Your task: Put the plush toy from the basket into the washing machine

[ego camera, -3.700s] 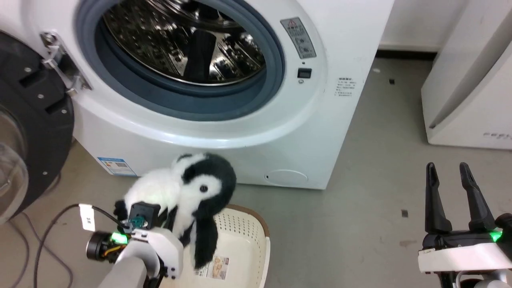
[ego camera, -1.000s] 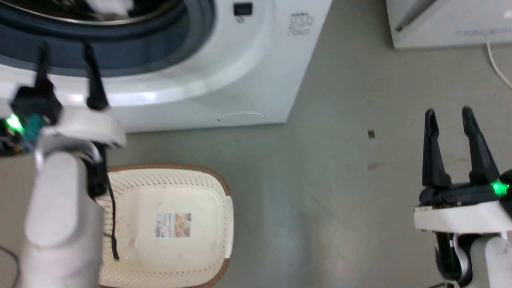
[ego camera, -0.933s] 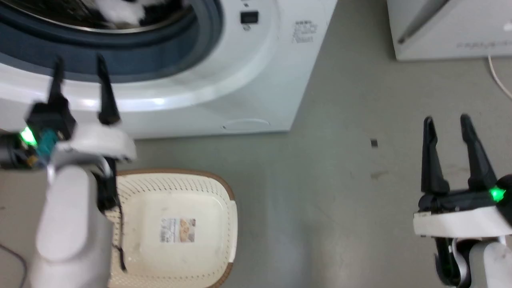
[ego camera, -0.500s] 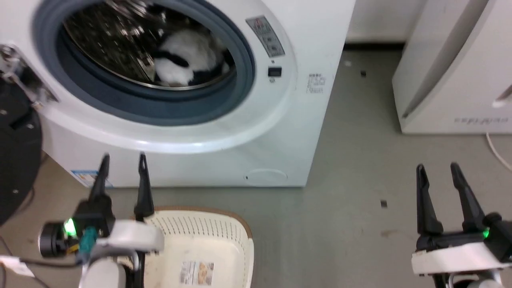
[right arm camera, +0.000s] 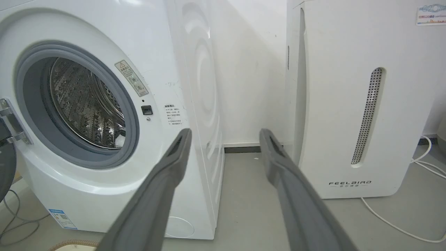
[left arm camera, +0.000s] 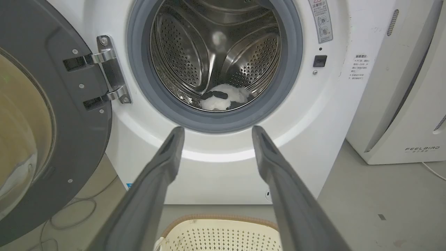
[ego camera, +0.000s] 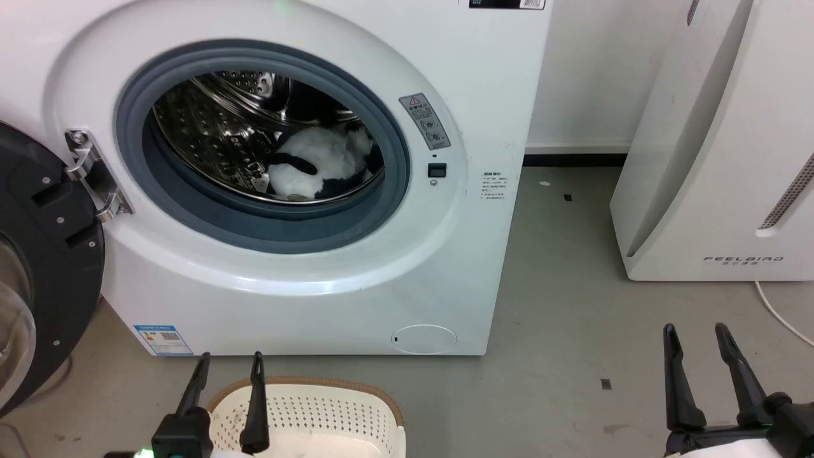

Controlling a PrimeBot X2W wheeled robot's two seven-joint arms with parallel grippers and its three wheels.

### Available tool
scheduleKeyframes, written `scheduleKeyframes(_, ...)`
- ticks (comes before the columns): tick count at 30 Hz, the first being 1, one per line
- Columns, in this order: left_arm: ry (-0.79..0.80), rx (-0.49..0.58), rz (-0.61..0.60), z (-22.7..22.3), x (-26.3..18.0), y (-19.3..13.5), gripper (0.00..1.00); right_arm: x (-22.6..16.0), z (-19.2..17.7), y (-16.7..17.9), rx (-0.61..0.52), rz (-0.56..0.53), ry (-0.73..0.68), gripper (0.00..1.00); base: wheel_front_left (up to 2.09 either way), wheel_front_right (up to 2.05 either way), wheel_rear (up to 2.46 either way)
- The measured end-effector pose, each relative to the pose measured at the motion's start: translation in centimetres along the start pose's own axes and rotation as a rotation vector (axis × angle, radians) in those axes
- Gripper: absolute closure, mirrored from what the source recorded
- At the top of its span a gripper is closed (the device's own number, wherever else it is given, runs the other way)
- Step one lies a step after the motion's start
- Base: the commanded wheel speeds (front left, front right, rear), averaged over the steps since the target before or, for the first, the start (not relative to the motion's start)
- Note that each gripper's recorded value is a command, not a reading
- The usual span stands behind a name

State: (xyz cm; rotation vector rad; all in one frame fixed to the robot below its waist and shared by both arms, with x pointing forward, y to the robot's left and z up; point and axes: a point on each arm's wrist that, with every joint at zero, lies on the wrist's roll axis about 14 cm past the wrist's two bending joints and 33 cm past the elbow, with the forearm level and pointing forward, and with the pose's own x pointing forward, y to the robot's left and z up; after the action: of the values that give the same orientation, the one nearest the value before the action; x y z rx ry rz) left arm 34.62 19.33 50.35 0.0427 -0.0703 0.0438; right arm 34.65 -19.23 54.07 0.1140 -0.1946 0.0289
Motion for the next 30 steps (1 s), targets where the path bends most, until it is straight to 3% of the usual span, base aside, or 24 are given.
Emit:
scheduleKeyframes(1, 0.003, -0.002, -0.001, -0.09, -0.21, -0.08, 0.00, -0.15, 0.01, -0.03, 0.000, -0.001, 0.001, 0.00, 0.00, 0.00, 0.00)
scheduleKeyframes(2, 0.005, -0.003, 0.001, -0.13, -0.36, -0.08, 1.00, -0.24, 0.01, -0.01, -0.001, -0.001, 0.001, 1.00, 0.00, 0.00, 0.00)
scheduleKeyframes(30, 0.033, -0.006, -0.005, -0.22, -0.10, -0.24, 1.00, -0.02, -0.62, 0.51, -0.017, 0.017, 0.046, 1.00, 0.00, 0.00, 0.00)
